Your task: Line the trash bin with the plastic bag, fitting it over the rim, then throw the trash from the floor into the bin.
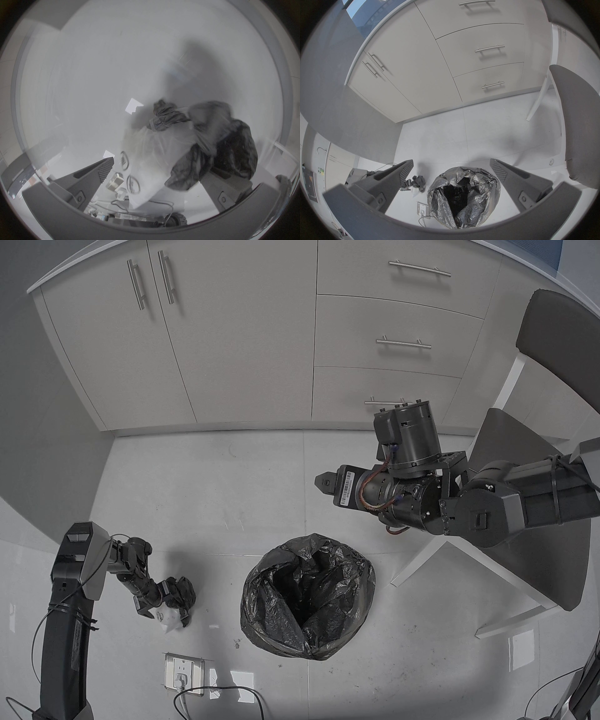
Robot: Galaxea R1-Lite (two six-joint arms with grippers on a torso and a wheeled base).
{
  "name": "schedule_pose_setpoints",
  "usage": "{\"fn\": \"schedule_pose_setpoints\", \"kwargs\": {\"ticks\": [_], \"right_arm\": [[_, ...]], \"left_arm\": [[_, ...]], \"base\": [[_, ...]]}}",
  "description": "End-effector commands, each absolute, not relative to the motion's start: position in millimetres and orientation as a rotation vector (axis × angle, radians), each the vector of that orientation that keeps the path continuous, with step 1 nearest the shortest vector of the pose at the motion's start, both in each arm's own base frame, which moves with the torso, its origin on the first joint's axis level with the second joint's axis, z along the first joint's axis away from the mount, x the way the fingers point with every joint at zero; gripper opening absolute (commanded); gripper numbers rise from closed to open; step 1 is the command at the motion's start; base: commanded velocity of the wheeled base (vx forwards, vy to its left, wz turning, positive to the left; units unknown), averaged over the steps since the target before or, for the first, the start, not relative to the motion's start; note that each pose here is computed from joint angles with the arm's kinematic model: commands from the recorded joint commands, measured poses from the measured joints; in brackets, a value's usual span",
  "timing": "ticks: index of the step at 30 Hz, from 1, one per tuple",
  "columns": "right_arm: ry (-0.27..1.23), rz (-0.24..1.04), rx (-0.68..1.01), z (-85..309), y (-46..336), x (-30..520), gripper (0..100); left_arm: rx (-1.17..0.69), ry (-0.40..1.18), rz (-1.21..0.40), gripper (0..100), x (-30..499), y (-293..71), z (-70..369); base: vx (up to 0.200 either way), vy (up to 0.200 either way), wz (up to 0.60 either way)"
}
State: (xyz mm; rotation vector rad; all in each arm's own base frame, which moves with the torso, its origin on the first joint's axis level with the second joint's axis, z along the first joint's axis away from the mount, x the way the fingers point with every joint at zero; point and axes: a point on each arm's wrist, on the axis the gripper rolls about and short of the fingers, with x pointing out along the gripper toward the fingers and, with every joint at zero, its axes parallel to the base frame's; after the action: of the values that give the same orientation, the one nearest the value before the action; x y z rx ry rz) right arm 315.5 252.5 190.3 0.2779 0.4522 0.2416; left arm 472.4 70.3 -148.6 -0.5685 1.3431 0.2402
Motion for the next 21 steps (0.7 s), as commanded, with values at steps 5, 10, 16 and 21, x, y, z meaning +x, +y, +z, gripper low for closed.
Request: {"fn": "schedule_pose_setpoints", "kwargs": {"ticks": [5,10,16,21], "right_arm": [[0.454,0.236,0.276,188.0,251.6,317.5,100],[0.450,0.237,0.281,190.1,251.4,317.3,100],[0.453,0.234,0.288,189.2,250.9,316.7,100],[0.453,0.232,0.290,189.2,250.5,317.1,100]], "left_arm": [[-0.613,1.346,0.269,100,472.8,64.3,-150.1],[-0.627,1.296,0.262,100,480.4,61.5,-125.0],[-0.621,1.283,0.252,100,481.9,59.5,-128.8],[-0.621,1.324,0.266,0,475.7,59.5,-151.0]], "base": [[0.000,0.000,0.00],[0.000,0.000,0.00],[0.000,0.000,0.00],[0.000,0.000,0.00]]}}
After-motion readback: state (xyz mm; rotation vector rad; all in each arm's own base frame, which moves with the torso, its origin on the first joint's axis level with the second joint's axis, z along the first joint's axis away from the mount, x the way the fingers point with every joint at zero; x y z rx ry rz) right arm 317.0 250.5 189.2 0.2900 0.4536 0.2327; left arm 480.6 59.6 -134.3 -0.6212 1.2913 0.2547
